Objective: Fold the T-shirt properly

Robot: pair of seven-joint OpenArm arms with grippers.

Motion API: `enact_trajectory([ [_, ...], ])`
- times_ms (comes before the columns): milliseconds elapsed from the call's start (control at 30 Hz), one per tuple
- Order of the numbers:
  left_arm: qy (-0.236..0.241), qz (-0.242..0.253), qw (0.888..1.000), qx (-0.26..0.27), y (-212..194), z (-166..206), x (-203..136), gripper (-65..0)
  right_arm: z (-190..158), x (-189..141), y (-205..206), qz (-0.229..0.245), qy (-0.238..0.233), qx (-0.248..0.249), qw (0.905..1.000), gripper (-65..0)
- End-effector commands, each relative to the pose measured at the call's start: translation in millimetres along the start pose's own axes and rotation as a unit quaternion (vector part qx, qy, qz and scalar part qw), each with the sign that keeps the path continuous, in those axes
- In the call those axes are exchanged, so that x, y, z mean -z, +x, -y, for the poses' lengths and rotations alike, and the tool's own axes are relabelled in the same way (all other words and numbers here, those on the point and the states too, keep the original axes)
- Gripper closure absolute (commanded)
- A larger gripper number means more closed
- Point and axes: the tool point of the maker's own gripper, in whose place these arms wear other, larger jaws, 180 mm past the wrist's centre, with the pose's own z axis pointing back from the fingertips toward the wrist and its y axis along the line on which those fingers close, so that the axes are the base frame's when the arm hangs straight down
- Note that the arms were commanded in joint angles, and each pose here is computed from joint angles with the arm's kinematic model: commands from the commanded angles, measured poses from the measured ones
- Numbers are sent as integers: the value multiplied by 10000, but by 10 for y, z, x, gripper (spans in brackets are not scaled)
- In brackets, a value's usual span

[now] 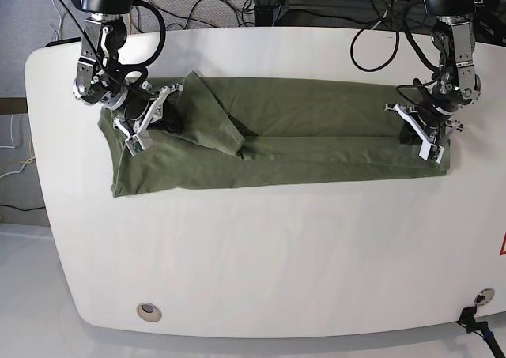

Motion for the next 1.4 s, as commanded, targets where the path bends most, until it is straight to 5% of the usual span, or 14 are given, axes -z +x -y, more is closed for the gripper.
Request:
enact_trajectory([
  [0, -44, -28, 9998, 180, 73, 35, 16, 0, 194, -35, -259, -684, -352, -74, 9970, 0],
  [200, 65, 260, 9987, 433, 434, 28, -138, -33, 233, -45, -192, -639, -389, -128, 9971, 0],
  [267, 232, 304, 9982, 459, 536, -63, -245, -231, 218, -35, -192, -637, -373, -123, 9972, 0],
  [333, 401, 431, 9973, 427, 660, -160, -365, -354, 212, -31, -192, -634, -367, -119, 9972, 0],
  [500, 602, 594, 9961, -265, 850, -576, -569, -363, 209, -28, -198, -642, -361, -118, 9972, 0],
  [700, -17, 380, 9948, -949, 685, -742, -482, -364, 69, 51, -236, -780, -166, -299, 9964, 0],
  [1167, 268, -31, 9931, -1138, 384, -1110, -576, -427, 64, 55, -240, -782, -159, -289, 9964, 0],
  [1367, -18, -354, 9929, -1131, 181, -956, -426, -426, 47, 66, -240, -773, -143, -276, 9965, 0],
])
